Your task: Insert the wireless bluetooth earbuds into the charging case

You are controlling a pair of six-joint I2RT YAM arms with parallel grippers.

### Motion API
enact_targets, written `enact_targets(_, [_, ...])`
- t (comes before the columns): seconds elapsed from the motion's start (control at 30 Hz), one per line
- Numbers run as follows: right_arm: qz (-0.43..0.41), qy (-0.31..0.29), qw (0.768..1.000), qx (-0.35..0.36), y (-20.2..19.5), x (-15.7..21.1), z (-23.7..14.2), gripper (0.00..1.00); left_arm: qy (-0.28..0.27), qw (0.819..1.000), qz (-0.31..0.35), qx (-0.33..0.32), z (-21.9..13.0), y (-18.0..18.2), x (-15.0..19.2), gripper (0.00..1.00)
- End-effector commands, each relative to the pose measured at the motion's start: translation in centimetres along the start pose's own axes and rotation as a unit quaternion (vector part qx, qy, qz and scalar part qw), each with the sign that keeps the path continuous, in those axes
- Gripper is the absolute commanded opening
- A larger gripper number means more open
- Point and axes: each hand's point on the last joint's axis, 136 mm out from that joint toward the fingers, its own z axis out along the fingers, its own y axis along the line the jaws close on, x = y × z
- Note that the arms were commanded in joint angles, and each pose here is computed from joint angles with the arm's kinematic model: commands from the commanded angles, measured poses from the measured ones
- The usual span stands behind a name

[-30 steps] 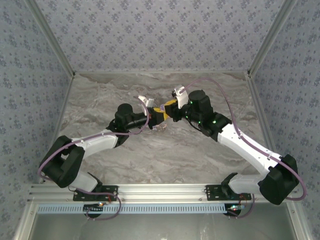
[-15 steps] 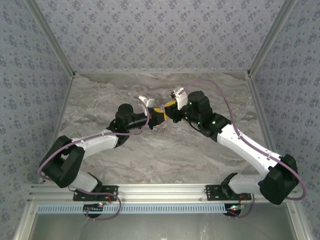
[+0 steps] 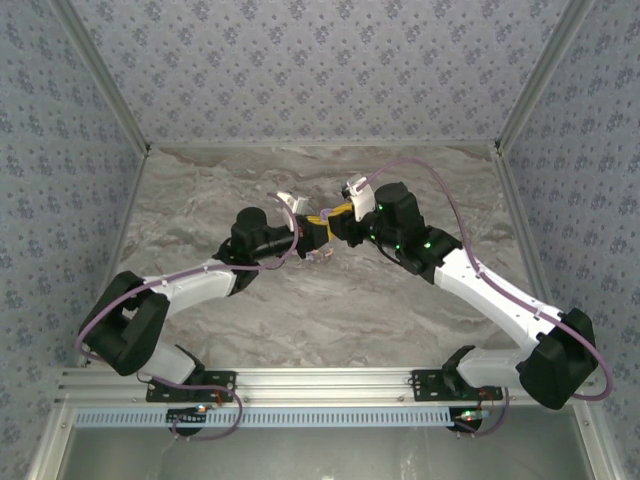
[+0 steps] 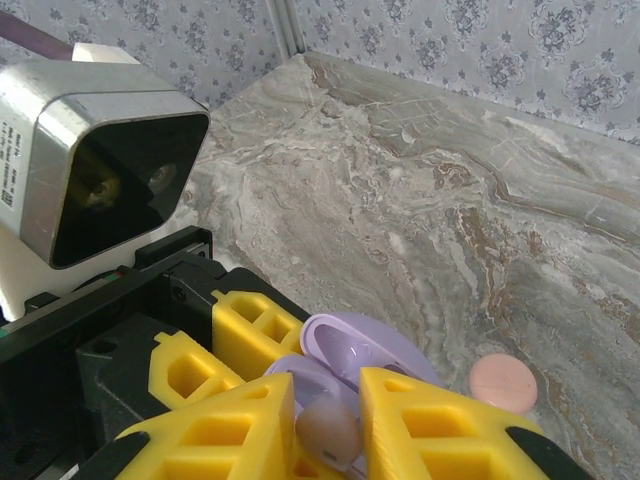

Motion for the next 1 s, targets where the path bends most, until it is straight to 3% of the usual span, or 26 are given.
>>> enact_targets(0.0, [-0.003, 0.005, 1.0, -0.012, 0.6, -0.1, -0.3, 0.28, -0.027, 0.999, 0.025, 0.017, -0.1, -1.8, -2.4, 0.02])
enact_targets(0.8, [0.05, -0.002, 0.998, -0.036, 0.2, -2.1, -0.5, 0.39, -0.011, 0.999, 0.032, 0.017, 0.0, -1.3, -1.3, 0.0])
enact_targets(0.97, [0.07, -0.003, 0.998, -0.012, -1.0, -2.4, -0.9, 0.39, -0.011, 0.999, 0.037, 0.014, -0.1, -1.1, -1.1, 0.0])
